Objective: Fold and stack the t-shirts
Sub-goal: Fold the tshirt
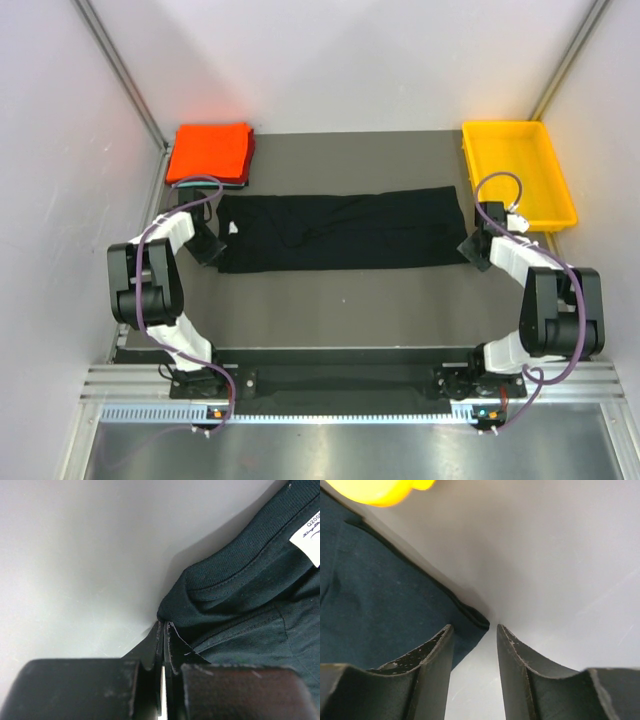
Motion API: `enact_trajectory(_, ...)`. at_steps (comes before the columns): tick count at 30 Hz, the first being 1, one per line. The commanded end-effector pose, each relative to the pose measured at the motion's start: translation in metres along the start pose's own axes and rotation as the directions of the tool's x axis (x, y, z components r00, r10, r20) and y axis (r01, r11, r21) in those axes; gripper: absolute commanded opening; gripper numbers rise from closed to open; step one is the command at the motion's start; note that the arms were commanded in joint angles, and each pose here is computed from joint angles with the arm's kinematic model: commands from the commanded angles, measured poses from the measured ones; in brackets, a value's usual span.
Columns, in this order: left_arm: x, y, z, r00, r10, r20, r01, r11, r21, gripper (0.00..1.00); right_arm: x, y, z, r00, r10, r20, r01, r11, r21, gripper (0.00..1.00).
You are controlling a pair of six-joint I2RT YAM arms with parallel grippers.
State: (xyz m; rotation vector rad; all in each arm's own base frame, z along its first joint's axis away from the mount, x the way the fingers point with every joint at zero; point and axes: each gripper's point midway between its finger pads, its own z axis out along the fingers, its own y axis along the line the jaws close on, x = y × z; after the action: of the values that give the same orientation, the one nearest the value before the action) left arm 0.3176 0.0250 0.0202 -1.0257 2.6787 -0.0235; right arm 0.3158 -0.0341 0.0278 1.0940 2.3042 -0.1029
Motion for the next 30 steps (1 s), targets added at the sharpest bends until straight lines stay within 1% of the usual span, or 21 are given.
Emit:
enact_trajectory(1,0.004,-0.006,0.001,1.0,0.003,-0.007,-0.003,0.999,0.039,0.0,-0.005,-0.005,0.01,0.998,0.037,0.042,-0.037,0.999,0.01,0.4)
enact_trajectory(4,0.003,-0.004,0.0,1.0,0.002,-0.003,-0.002,1.0,0.03,0.0,-0.002,-0.01,0.011,0.998,0.041,0.049,-0.042,0.999,0.025,0.34)
enact_trajectory(7,0.001,-0.003,-0.003,1.0,0.005,0.003,-0.005,1.0,0.021,0.0,-0.003,-0.015,0.011,0.997,0.04,0.064,-0.043,0.998,0.042,0.23)
enact_trajectory(9,0.001,0.0,-0.005,1.0,0.003,0.004,-0.003,1.0,0.003,0.0,-0.007,-0.016,0.007,0.996,0.044,0.082,-0.047,0.998,0.036,0.05)
enact_trajectory(10,0.0,0.0,-0.006,1.0,0.002,0.005,-0.002,1.0,0.0,0.0,-0.006,-0.017,0.006,0.996,0.041,0.083,-0.044,0.998,0.035,0.0)
enact_trajectory(13,-0.003,0.006,-0.008,1.0,0.004,0.016,-0.004,1.0,-0.031,0.0,-0.009,-0.022,-0.004,0.995,0.026,0.099,-0.03,0.999,0.039,0.0)
enact_trajectory(14,-0.004,0.008,-0.009,1.0,0.006,0.022,-0.005,0.999,-0.04,0.0,-0.013,-0.027,-0.009,0.992,0.029,0.121,-0.035,0.998,0.049,0.0)
enact_trajectory(16,-0.003,0.016,-0.008,1.0,0.006,0.016,-0.005,0.998,-0.063,0.0,-0.005,-0.044,-0.012,0.993,0.008,0.117,-0.02,0.995,0.1,0.0)
enact_trajectory(17,-0.001,0.018,-0.006,1.0,0.01,0.007,-0.01,0.997,-0.075,0.0,-0.004,-0.048,-0.017,0.992,0.007,0.125,-0.02,0.995,0.101,0.0)
enact_trajectory(19,0.003,0.025,-0.005,1.0,0.012,-0.01,-0.013,0.995,-0.094,0.0,0.01,-0.066,-0.019,0.995,-0.021,0.102,0.006,0.99,0.14,0.0)
enact_trajectory(20,0.008,0.027,-0.004,1.0,0.015,-0.021,-0.018,0.995,-0.103,0.0,0.012,-0.069,-0.025,0.995,0.011,0.104,-0.024,0.992,0.128,0.0)
enact_trajectory(22,0.011,0.029,-0.008,1.0,0.015,-0.023,-0.018,0.995,-0.1,0.0,0.028,-0.071,-0.027,0.998,0.004,0.064,-0.01,0.996,0.09,0.0)
enact_trajectory(23,0.016,0.032,-0.008,0.999,0.015,-0.03,-0.018,0.995,-0.103,0.0,0.027,-0.071,-0.033,0.997,0.023,0.078,-0.029,0.997,0.068,0.0)
enact_trajectory(27,0.017,0.04,-0.015,1.0,0.023,-0.013,-0.025,0.992,-0.128,0.0,0.03,-0.079,-0.045,0.997,0.038,0.071,-0.044,0.996,0.083,0.0)
enact_trajectory(30,0.018,0.042,-0.014,0.999,0.026,-0.024,-0.029,0.99,-0.14,0.0,0.036,-0.077,-0.047,0.998,0.042,0.042,-0.045,0.997,0.064,0.0)
